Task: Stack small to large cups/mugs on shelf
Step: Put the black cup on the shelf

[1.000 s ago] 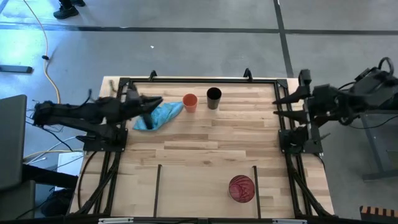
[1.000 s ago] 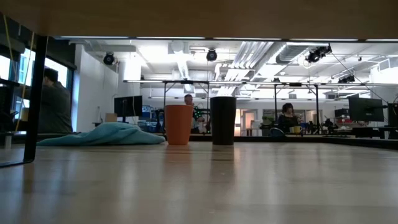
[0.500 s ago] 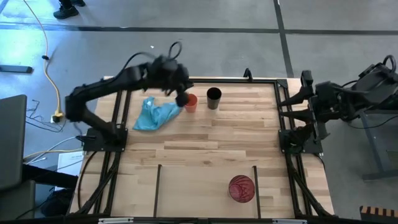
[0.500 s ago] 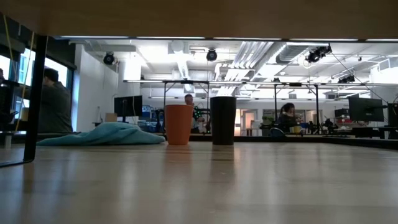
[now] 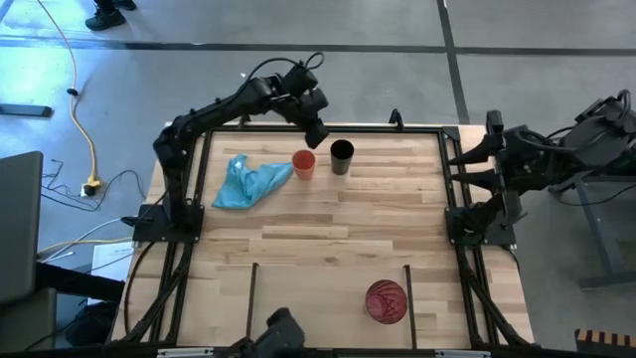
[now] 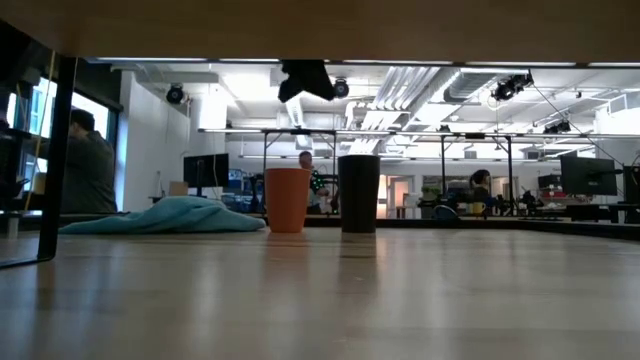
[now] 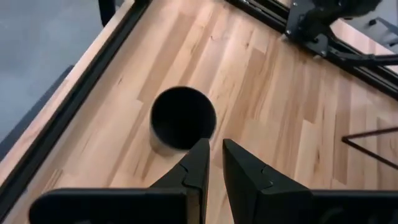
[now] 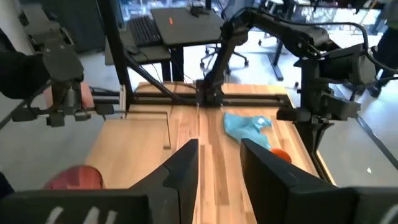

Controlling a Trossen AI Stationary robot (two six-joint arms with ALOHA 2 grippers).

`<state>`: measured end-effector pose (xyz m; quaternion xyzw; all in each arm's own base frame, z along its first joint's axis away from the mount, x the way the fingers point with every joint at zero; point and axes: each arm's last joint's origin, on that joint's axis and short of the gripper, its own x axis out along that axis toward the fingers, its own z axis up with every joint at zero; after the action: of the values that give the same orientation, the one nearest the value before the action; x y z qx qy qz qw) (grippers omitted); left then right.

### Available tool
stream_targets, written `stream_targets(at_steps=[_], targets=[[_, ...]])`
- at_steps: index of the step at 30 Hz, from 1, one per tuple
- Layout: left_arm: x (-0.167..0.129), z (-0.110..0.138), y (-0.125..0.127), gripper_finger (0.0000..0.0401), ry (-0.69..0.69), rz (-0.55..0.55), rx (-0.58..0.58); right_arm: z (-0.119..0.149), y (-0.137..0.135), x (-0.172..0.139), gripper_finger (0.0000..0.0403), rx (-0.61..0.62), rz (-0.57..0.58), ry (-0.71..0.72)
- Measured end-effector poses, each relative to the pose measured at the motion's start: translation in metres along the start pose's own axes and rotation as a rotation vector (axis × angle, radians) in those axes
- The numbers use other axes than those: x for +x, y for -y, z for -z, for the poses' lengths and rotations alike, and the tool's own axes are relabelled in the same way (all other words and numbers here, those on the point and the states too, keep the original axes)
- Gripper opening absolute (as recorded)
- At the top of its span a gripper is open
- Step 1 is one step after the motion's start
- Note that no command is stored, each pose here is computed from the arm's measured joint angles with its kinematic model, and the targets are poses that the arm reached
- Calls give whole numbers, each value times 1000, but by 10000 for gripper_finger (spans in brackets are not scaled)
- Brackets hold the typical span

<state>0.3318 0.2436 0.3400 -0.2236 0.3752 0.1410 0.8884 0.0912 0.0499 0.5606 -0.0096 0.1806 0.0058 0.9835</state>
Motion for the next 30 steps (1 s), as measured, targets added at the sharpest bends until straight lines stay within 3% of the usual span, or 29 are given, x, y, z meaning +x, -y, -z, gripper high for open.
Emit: stream_targets(at_steps=[5,18,30], targets=[[13,-5,-2,35,40,1,10,5,5,-4,115,-18,18,-28],[53,-3,-15,35,17,-28,-143,5,6,-5,114,-94,51,-21],[63,-1,-9,35,14,-124,-159,5,6,-5,114,-89,51,-21]])
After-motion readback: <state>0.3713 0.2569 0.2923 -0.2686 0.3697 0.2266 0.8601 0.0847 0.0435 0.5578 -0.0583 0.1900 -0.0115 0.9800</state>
